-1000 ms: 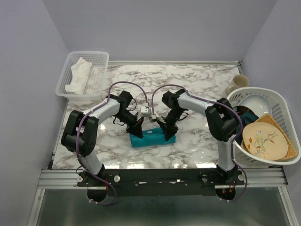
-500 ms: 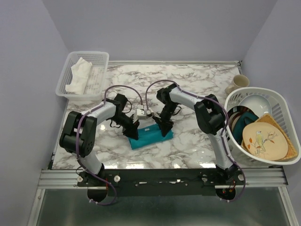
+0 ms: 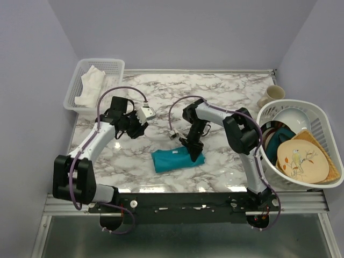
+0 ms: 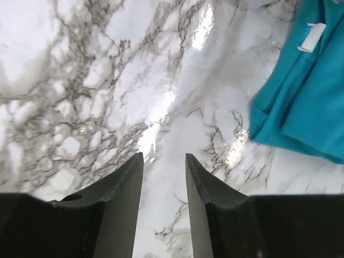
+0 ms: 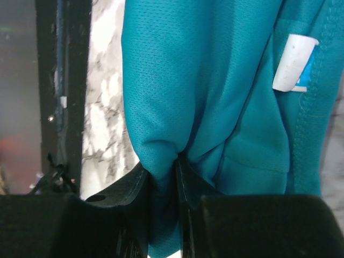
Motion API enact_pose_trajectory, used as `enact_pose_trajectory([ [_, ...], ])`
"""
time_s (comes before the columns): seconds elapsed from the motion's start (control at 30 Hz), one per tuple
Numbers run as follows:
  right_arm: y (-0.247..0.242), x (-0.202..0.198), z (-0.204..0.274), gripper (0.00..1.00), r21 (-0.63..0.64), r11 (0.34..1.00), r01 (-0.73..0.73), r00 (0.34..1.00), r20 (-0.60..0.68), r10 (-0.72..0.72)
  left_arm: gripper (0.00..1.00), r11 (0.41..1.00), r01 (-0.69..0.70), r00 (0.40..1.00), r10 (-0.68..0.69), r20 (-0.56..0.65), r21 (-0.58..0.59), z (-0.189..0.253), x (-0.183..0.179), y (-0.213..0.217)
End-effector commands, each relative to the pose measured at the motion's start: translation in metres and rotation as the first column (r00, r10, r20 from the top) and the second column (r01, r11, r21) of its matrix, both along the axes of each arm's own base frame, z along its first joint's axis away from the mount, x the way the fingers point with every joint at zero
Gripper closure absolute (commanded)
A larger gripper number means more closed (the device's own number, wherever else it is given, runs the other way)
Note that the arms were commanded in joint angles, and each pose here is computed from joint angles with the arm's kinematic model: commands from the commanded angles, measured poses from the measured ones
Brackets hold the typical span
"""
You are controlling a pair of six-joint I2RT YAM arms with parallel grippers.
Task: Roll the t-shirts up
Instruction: Roll the T-shirt to the center of the board.
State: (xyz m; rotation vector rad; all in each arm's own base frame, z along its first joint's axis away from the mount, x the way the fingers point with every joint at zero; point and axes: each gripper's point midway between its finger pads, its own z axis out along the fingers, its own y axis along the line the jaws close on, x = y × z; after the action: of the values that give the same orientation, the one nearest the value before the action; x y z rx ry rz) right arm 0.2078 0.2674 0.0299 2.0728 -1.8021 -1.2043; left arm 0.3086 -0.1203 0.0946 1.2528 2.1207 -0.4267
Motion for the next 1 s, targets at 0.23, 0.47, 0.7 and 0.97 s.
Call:
enact_pose_trajectory([
  [0.23,-0.059,-0.07,-0.01,0.73,-0.281,0.959,-0.034,0.961,-0.272,-0.046,0.33,0.786,0.608,0.665,-0.583,0.467,0.115,0.04,-0.112,-0.045],
  [0.47,-0.044,-0.053,-0.02,0.73,-0.34,0.929,0.148,0.882,-0.38,-0.28,0.35,0.625,0.774,0.512,-0.712,0.48,0.1,0.032,-0.178,-0.095],
  [0.7,-0.04,-0.042,-0.027,0.71,-0.388,0.897,0.211,0.83,-0.414,-0.374,0.38,0.585,0.8,0.482,-0.759,0.437,0.134,-0.014,-0.189,-0.125],
  [0.97,-0.039,-0.041,-0.027,0.71,-0.391,0.893,0.221,0.819,-0.422,-0.388,0.38,0.668,0.706,0.527,-0.718,0.455,0.236,-0.047,-0.165,-0.142],
])
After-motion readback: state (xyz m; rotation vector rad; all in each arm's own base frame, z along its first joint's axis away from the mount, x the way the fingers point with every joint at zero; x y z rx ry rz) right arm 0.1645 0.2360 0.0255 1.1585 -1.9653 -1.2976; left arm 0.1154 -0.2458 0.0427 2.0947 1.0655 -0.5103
